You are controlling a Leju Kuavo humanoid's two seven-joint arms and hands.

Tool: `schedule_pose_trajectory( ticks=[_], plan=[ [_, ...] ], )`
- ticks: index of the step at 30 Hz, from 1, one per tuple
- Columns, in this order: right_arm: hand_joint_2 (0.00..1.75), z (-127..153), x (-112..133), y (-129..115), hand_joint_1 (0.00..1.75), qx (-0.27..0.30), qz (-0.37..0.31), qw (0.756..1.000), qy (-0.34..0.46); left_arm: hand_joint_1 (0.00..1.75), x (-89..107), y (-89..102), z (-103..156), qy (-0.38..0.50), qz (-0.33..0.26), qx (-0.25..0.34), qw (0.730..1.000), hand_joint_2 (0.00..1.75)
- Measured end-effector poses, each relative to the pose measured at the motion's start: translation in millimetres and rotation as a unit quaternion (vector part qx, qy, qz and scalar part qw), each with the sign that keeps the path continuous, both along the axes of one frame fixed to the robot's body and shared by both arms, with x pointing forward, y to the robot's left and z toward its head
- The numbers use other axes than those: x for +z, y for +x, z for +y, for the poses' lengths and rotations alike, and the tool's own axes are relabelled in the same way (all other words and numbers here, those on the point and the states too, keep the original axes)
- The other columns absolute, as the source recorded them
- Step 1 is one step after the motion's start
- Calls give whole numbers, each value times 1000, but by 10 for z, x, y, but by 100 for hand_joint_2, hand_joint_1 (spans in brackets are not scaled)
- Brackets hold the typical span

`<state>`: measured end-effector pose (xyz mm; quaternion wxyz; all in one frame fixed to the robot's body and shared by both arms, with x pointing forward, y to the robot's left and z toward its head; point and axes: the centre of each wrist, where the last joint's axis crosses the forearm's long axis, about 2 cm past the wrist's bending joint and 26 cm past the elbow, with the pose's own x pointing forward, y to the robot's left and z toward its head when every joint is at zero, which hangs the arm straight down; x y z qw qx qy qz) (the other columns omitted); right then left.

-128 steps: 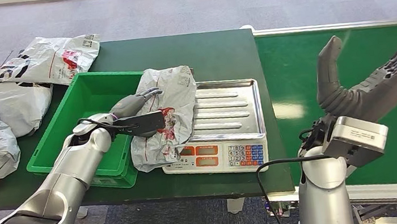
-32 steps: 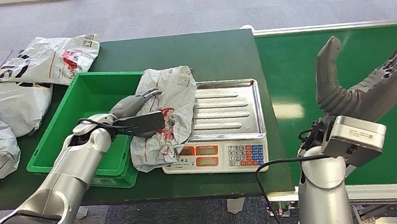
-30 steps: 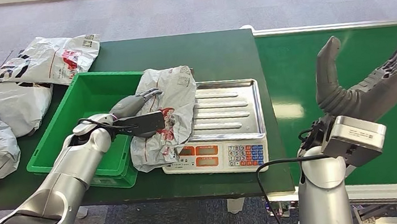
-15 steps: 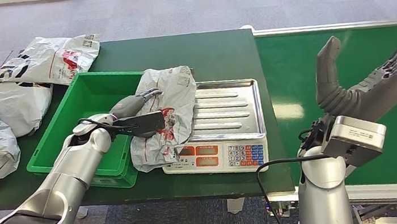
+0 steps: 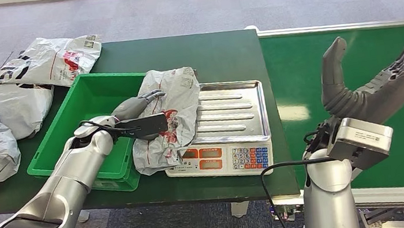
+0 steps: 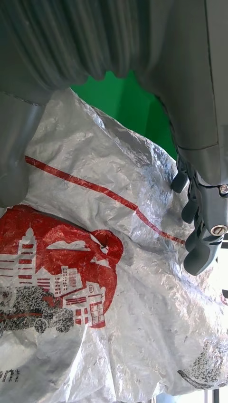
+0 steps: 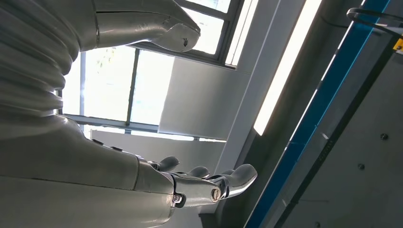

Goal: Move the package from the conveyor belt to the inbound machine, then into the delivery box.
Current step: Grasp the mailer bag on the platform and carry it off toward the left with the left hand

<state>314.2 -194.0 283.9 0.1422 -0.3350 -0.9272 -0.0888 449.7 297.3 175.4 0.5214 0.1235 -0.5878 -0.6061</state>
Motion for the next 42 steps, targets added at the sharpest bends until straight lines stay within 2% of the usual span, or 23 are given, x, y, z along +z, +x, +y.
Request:
schedule_pose_trajectory(
  ticks=[42],
  plan=[
    [175, 0, 0, 0, 0, 0, 0, 1000, 0, 0, 0, 0, 0, 0, 0, 0, 1000, 175]
  ],
)
